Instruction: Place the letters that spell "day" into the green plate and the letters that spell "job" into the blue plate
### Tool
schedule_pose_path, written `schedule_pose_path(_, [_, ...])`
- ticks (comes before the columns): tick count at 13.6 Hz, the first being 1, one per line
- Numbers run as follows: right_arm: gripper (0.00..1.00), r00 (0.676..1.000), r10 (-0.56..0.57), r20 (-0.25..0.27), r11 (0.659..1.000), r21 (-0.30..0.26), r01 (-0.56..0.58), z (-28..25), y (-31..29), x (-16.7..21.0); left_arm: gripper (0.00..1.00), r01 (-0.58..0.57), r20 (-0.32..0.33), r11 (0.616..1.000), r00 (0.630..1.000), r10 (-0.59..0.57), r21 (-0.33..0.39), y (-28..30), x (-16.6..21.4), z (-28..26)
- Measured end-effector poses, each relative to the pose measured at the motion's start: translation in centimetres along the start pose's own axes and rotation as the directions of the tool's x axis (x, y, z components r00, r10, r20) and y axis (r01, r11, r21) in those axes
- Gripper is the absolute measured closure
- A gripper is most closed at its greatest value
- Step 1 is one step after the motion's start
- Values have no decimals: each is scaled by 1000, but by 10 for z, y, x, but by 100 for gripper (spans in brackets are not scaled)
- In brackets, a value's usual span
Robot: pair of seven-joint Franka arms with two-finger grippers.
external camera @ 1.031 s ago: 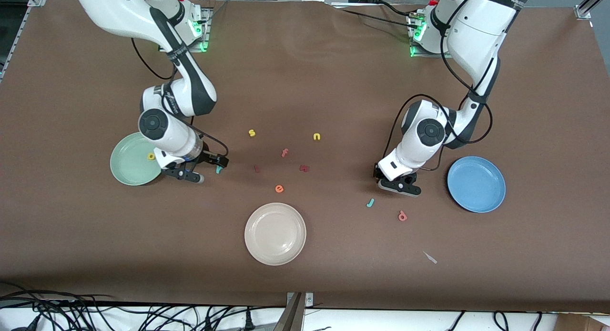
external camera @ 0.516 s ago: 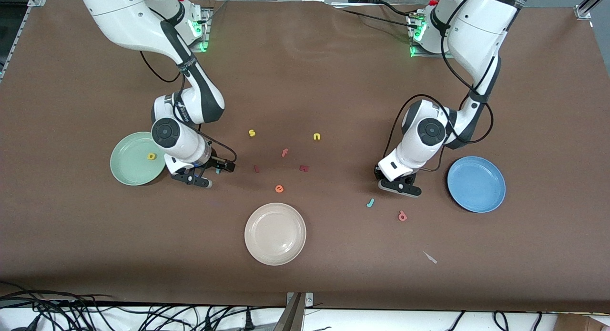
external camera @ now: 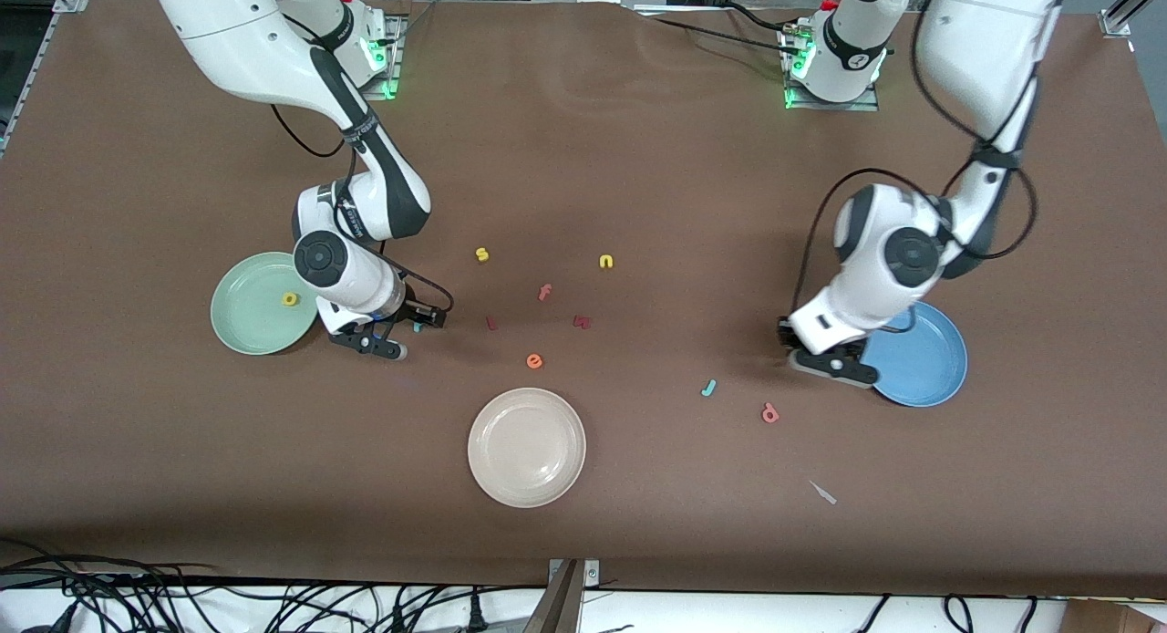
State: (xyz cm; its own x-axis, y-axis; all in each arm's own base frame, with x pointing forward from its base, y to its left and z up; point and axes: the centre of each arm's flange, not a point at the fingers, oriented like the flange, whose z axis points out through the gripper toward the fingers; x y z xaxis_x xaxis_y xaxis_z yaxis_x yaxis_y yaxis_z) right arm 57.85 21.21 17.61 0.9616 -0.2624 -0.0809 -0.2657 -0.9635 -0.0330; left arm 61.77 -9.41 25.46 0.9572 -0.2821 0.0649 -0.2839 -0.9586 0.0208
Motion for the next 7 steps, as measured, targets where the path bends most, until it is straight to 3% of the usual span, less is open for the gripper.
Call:
schedule_pose_path(1, [34, 1000, 1, 1, 1000, -1, -1, 1, 1, 0, 73, -27, 13, 1000, 1000, 27, 2, -31, -12, -8])
schedule_pose_path(2, [34, 1000, 2, 0, 1000, -1, -2, 1, 1, 1, 73, -56, 25, 998, 998, 56, 3, -60, -25, -12])
schedule_pose_path(4, [48, 1000, 5, -2, 1000, -1, -5, 0, 3, 2, 71, -109, 47, 994, 993, 109, -4, -104, -50, -11])
schedule_pose_path(5, [48, 1000, 5, -2, 1000, -1, -5, 0, 3, 2, 67, -121, 57, 993, 991, 122, -9, -116, -59, -8])
schedule_pose_path(7, [65, 1000, 7, -2, 1000, -3, -7, -2, 4, 3, 49, -135, 66, 991, 989, 136, -16, -119, -65, -3])
